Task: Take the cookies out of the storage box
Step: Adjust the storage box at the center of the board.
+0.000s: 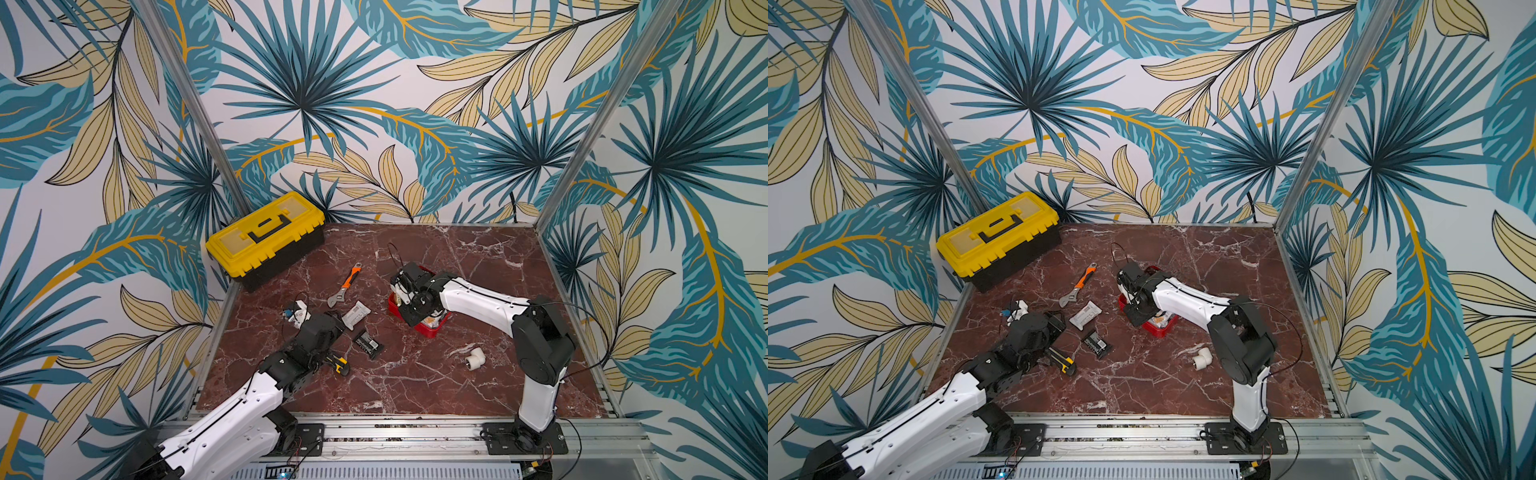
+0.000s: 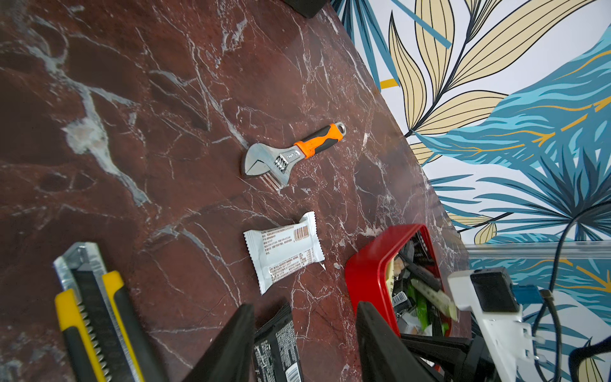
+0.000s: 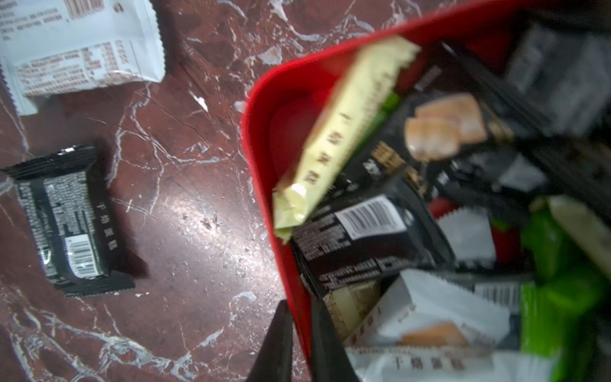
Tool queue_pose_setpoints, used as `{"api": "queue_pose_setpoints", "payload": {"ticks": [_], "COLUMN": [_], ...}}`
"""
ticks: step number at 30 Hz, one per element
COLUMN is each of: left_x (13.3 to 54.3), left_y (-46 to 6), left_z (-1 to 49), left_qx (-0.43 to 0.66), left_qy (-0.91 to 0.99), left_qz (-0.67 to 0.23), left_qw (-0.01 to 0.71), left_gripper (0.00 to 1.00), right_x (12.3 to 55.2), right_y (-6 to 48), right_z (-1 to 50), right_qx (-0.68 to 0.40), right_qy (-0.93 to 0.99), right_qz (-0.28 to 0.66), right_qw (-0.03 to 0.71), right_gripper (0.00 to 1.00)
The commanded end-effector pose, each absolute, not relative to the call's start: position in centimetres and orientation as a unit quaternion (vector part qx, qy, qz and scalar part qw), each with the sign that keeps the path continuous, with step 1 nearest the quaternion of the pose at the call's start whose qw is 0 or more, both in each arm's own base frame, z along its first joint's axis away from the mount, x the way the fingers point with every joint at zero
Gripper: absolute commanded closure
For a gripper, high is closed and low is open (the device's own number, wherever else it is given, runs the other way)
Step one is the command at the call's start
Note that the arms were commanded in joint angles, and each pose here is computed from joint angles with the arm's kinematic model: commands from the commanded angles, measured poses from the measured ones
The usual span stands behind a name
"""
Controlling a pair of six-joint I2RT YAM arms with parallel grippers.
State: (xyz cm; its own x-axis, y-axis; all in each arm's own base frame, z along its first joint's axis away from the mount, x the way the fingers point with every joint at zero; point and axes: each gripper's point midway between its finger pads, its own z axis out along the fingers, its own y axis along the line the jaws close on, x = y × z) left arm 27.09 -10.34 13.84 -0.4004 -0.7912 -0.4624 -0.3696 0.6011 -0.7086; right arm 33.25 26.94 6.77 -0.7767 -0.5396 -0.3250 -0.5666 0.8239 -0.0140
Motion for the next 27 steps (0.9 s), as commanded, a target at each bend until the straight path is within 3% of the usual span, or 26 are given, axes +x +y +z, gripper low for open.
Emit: {"api": "queue_pose_setpoints", "payload": {"ticks": [1, 21, 27], "left_x": [26.5, 26.4, 26.9], "left_y": [-9.6, -11.1, -12.6], "left_z": [12.9, 12.8, 12.6], "left_qx": [-0.367, -0.344, -0.319], "left_qy": [0.801, 0.82, 0.829], "left_qz": [-0.242, -0.259, -0.274], "left_qw": [0.407, 0.378, 0.367], "left_gripper": [0.46, 0.46, 0.46], "right_x": [33.1, 35.2, 35.0], "right_y": [27.0, 30.6, 31.7], "right_z": [6.3, 6.7, 8.1], "right_qx": [-0.265, -0.039, -0.065], "right_qy": [0.952, 0.976, 0.973], "right_qz": [0.042, 0.042, 0.07], "right_qw": [0.148, 0.212, 0.209], "right_gripper": [0.9, 0.91, 0.67]}}
